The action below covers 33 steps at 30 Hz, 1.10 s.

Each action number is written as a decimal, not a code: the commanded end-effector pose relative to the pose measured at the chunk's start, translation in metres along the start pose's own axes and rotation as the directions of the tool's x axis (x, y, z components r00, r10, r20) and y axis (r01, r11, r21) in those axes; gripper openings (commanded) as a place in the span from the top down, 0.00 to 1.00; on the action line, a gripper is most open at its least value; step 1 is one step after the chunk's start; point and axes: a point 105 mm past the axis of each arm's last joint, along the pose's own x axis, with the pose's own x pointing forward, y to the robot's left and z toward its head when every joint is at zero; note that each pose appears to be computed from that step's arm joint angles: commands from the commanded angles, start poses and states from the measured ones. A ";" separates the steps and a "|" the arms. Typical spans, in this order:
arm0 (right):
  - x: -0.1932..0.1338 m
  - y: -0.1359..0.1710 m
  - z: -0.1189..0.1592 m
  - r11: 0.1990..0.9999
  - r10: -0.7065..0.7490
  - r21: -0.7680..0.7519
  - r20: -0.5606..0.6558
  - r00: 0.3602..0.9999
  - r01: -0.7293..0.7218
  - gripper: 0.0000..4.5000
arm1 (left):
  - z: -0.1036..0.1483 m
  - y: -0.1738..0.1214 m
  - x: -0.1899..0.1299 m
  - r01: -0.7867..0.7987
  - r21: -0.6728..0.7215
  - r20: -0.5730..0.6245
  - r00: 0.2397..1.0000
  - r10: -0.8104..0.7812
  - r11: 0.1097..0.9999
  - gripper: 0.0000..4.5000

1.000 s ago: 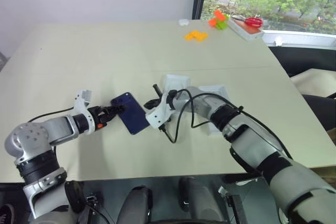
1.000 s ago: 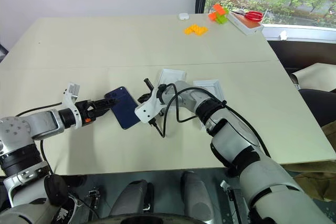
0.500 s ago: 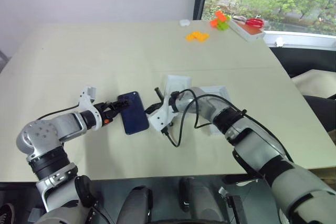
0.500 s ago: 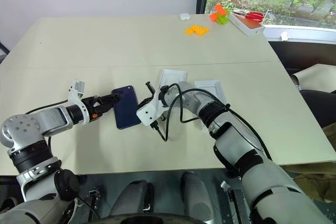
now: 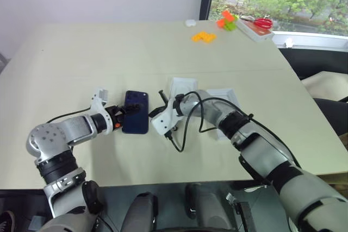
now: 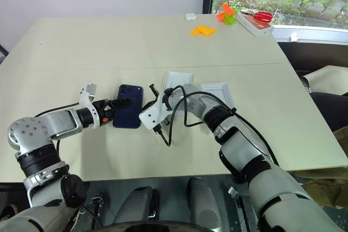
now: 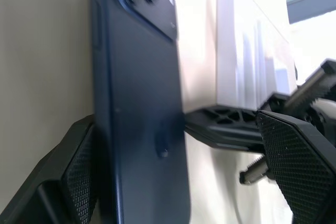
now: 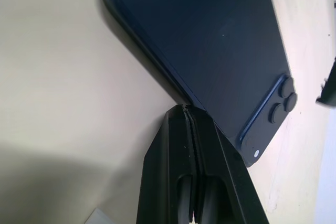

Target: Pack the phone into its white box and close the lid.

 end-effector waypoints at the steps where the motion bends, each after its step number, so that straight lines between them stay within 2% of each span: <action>1: 0.001 -0.011 0.008 0.999 -0.044 -0.025 0.023 0.999 0.044 0.99 | 0.001 -0.006 0.000 0.016 0.023 -0.014 1.000 -0.016 1.000 0.00; 7: -0.001 -0.012 0.006 0.999 -0.048 -0.026 0.018 0.999 0.048 0.99 | -0.002 0.006 -0.004 -0.038 0.000 -0.008 0.999 0.038 0.999 0.00; 8: -0.001 -0.011 0.005 0.999 -0.047 -0.026 0.017 0.999 0.047 1.00 | -0.002 0.008 -0.004 -0.040 -0.008 -0.004 0.999 0.040 0.999 0.06; 10: -0.001 -0.009 0.005 0.999 -0.042 -0.028 0.016 0.999 0.042 1.00 | -0.001 0.009 -0.005 -0.037 -0.016 0.001 0.999 0.037 0.999 0.17; 17: -0.003 -0.012 0.004 0.998 -0.051 -0.028 0.013 0.999 0.051 1.00 | -0.004 0.014 -0.008 -0.027 -0.052 0.011 1.000 0.028 0.998 0.93; 18: -0.004 -0.012 0.003 0.998 -0.052 -0.028 0.012 0.999 0.052 1.00 | -0.004 0.015 -0.008 -0.026 -0.064 0.015 1.000 0.027 0.998 0.99; 23: -0.008 -0.016 0.004 0.997 -0.076 0.003 0.028 0.997 0.076 1.00 | -0.002 0.017 -0.011 0.009 -0.117 0.044 0.999 -0.004 0.993 0.99; 27: -0.024 -0.024 0.006 0.983 -0.133 0.140 0.080 0.988 0.121 1.00 | 0.004 0.012 -0.017 0.068 -0.114 0.065 0.996 -0.061 0.991 0.99; 30: -0.040 -0.033 0.007 0.929 -0.188 0.346 0.125 0.974 0.135 1.00 | 0.015 0.009 -0.027 0.141 -0.138 0.112 0.986 -0.126 0.980 0.99; 32: -0.052 -0.046 0.025 0.848 -0.278 0.511 0.200 0.939 0.142 0.88 | 0.020 0.008 -0.034 0.177 -0.145 0.132 0.979 -0.158 0.974 1.00; 33: -0.049 -0.044 0.046 0.826 -0.306 0.546 0.232 0.923 0.136 0.81 | 0.023 0.005 -0.036 0.208 -0.149 0.144 0.972 -0.187 0.967 1.00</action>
